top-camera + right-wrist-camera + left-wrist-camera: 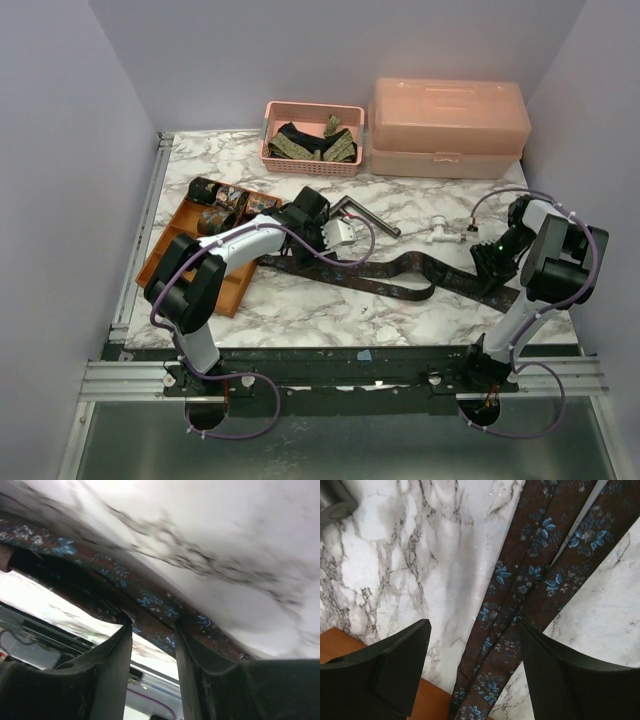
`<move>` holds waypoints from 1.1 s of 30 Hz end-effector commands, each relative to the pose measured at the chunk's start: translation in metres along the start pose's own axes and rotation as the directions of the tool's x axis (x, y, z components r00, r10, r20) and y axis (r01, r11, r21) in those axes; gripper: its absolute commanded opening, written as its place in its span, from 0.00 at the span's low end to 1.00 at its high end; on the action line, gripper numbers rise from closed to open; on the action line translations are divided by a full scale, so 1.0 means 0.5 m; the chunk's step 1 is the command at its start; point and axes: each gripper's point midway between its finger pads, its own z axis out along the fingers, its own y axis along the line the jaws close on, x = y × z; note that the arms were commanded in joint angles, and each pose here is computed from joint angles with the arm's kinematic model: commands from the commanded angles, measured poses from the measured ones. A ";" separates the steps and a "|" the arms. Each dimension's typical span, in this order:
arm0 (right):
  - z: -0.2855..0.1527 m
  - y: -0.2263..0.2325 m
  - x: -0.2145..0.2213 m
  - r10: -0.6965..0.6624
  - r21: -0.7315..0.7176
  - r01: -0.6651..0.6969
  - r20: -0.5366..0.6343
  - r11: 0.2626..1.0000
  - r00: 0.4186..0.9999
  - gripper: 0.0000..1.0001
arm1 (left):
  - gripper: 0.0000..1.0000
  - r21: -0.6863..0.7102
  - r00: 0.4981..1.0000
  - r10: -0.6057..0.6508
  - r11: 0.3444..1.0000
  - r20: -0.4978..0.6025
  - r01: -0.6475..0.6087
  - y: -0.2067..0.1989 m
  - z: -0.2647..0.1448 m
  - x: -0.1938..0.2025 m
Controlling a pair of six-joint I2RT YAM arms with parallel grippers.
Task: Roll the ties
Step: Flatten out the tie at the center of the board.
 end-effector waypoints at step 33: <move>-0.089 0.161 -0.199 -0.408 -0.038 0.431 0.252 0.902 0.877 0.51 | 0.48 0.088 0.949 0.293 0.949 0.114 -0.303 -0.073 0.021 -0.011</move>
